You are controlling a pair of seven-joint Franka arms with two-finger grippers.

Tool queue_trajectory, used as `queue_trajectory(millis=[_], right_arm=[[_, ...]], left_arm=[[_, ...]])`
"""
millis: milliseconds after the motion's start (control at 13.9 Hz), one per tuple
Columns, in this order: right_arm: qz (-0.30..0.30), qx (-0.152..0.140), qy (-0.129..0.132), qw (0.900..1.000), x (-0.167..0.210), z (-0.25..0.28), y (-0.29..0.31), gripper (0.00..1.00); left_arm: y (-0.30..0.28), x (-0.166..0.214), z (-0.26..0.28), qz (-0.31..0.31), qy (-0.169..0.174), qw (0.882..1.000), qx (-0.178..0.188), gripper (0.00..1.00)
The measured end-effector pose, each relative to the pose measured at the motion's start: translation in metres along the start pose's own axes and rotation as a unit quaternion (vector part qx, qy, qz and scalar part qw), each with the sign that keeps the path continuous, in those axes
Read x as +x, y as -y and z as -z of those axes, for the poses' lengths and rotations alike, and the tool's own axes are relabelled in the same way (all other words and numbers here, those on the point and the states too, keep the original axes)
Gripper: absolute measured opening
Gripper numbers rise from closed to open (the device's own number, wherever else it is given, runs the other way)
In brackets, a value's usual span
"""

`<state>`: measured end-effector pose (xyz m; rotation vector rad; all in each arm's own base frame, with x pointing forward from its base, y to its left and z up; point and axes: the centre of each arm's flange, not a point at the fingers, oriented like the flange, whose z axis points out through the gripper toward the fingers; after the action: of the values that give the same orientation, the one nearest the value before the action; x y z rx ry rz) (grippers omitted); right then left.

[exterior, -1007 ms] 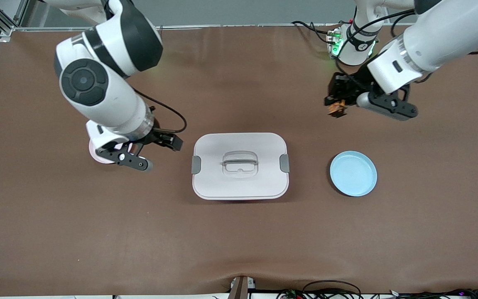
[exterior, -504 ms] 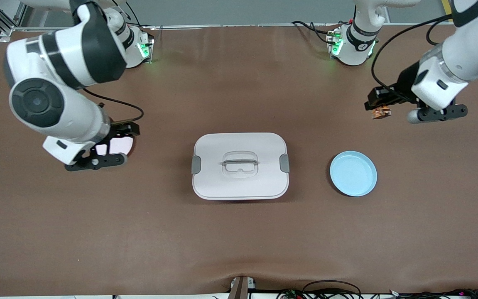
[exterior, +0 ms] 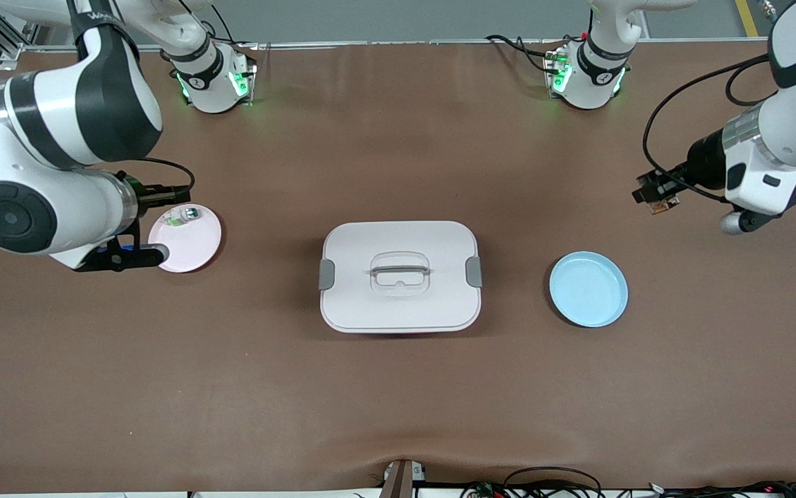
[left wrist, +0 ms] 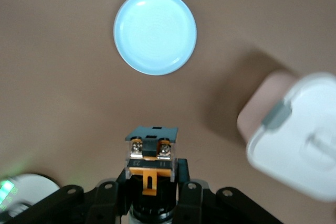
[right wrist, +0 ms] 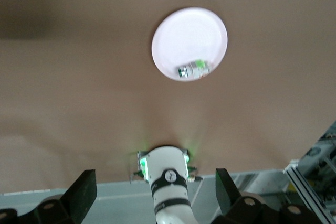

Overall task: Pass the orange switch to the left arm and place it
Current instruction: 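Move the switch over the light-blue plate with the left gripper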

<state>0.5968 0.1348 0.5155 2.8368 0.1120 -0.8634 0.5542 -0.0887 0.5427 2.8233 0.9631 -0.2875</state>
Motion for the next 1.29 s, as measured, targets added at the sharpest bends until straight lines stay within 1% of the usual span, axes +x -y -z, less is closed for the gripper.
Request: queue_trajectory(millis=[144, 360, 504, 576, 647, 791, 935, 1151, 1295], right_arm=[[-0.001, -0.001, 0.027, 1.000, 0.000, -0.010, -0.006, 1.00], [0.003, 0.008, 0.053, 0.999, 0.001, -0.026, -0.030, 1.00], [-0.003, 0.022, 0.059, 0.998, 0.001, -0.032, -0.059, 1.00], [-0.008, 0.030, 0.058, 0.998, -0.001, -0.033, -0.071, 1.00], [-0.012, 0.036, 0.052, 0.998, -0.003, -0.032, -0.082, 1.00], [-0.024, 0.046, 0.026, 0.998, -0.006, -0.031, -0.098, 1.00], [-0.033, 0.055, -0.002, 0.998, -0.013, -0.035, -0.110, 1.00], [-0.044, 0.067, -0.045, 0.996, -0.038, -0.040, -0.119, 1.00], [-0.054, 0.086, -0.080, 0.992, -0.058, -0.040, -0.128, 1.00]], left_arm=[[-0.005, 0.012, -0.015, 0.084, -0.014, 0.996, 0.005, 0.34], [-0.011, 0.026, -0.034, 0.166, -0.040, 0.985, 0.006, 0.34], [-0.013, 0.029, -0.055, 0.214, -0.062, 0.975, 0.007, 0.34], [-0.013, 0.030, -0.069, 0.236, -0.069, 0.969, 0.004, 0.34], [-0.012, 0.032, -0.084, 0.255, -0.073, 0.964, -0.002, 0.34], [-0.005, 0.036, -0.115, 0.278, -0.076, 0.958, -0.006, 0.34], [0.003, 0.040, -0.141, 0.284, -0.079, 0.956, 0.005, 0.34], [0.007, 0.054, -0.177, 0.282, -0.086, 0.955, 0.023, 0.34], [0.007, 0.066, -0.204, 0.292, -0.087, 0.952, 0.031, 0.34]])
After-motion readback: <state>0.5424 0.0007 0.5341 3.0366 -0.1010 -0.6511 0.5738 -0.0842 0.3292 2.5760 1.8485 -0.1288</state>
